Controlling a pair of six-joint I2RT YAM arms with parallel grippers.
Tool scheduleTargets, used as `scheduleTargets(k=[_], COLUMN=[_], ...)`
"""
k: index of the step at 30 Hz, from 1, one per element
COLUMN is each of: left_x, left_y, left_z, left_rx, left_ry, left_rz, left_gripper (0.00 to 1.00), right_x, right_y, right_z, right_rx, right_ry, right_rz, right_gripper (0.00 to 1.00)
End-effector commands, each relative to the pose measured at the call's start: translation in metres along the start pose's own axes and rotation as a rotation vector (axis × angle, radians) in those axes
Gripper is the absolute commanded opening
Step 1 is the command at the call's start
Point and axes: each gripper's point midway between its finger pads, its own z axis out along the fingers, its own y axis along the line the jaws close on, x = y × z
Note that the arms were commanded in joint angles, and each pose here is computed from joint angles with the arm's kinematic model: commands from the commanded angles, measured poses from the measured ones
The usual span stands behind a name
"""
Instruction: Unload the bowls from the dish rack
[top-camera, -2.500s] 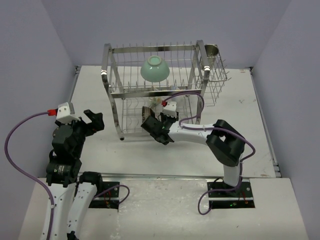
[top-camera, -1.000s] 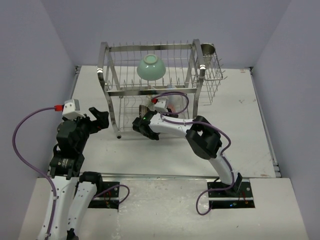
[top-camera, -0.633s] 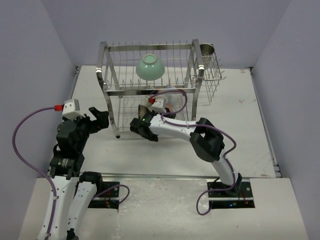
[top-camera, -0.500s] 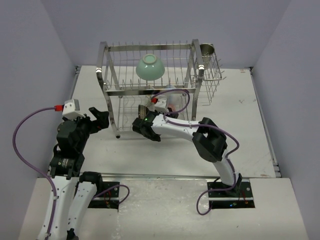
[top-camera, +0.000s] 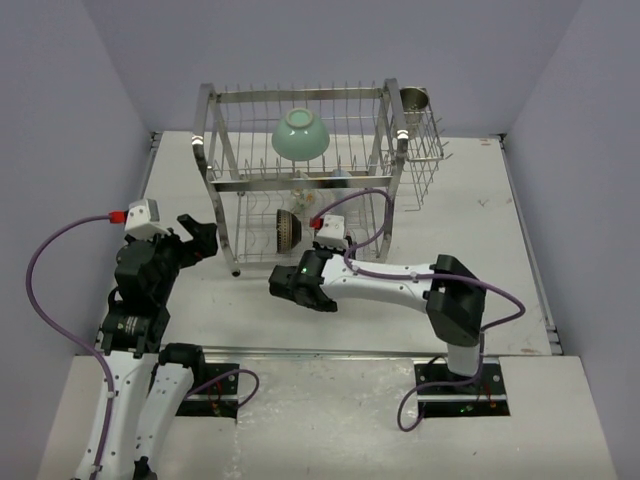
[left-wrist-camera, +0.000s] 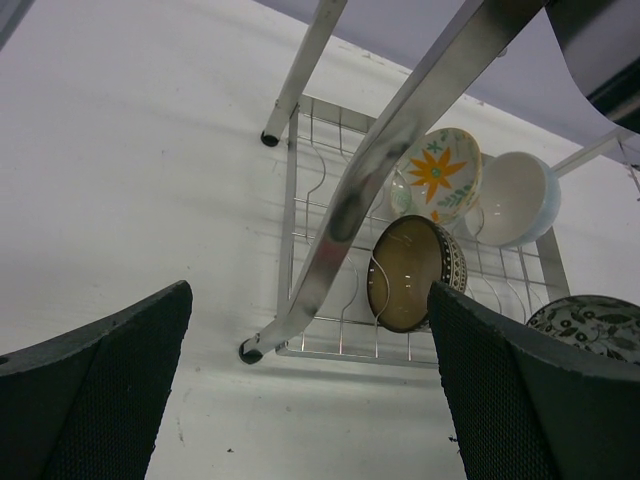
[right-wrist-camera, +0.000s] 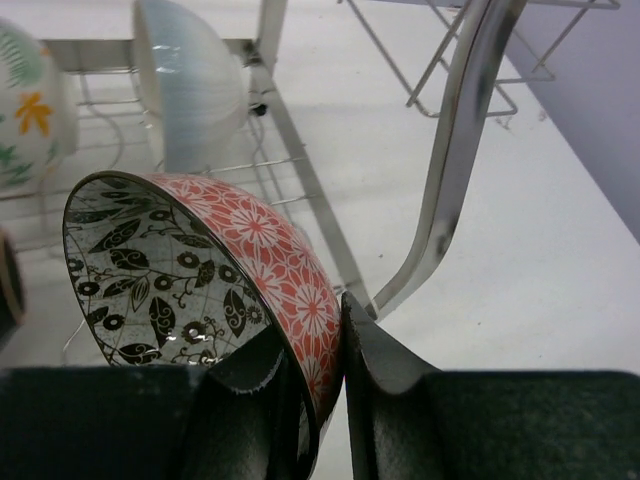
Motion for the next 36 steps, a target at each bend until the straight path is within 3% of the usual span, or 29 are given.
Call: scheduleTargets(k=[1,5,13,20,26,31,36], left_x=[-0.012,-0.012,-0.01,-0.022,-0.028,-0.025,-0.031], left_y=[0.003,0.006,0.017,0.034,0.028,0.027,0.025], left_z=[0.001,0.001,0.005,0.0,-0.003,-0.005,-0.009], left_rx=[-0.027,-0.043,-0.114,-0.245,-0.217,-0.204,-0.201], left_ry=[-0.04,-0.038,-0.021,-0.02,-0.036,-0.033,-0.045], left_rz=[-0.004,0.001,0.0,-0.003,-0.019,-0.015,0.002], left_gripper=[1.0,1.0,1.0,1.0,1.0,1.0,1.0], right_x=[-0.016,-0.007,0.027,0.03,0.023,0.028,0.016], right_y=[-0.022,-0.036,-0.12,-0.191,-0.224,-0.236,-0.227], right_z=[-0.028,-0.045,-0.05,-0.03,-0.008,0.004,0.023], right_rx=[-0.061,-0.108,-0.119,-0.077,-0.034,0.007,-0.092], right_ry=[-0.011,0.06,0.269,0.345,0.337,0.341,0.286], right_rz=[-0.04,0.029,0.285,0.536,0.568,0.482,0.469], right_gripper=[0.0,0.0,0.0,0.0,0.0,0.0,0.0])
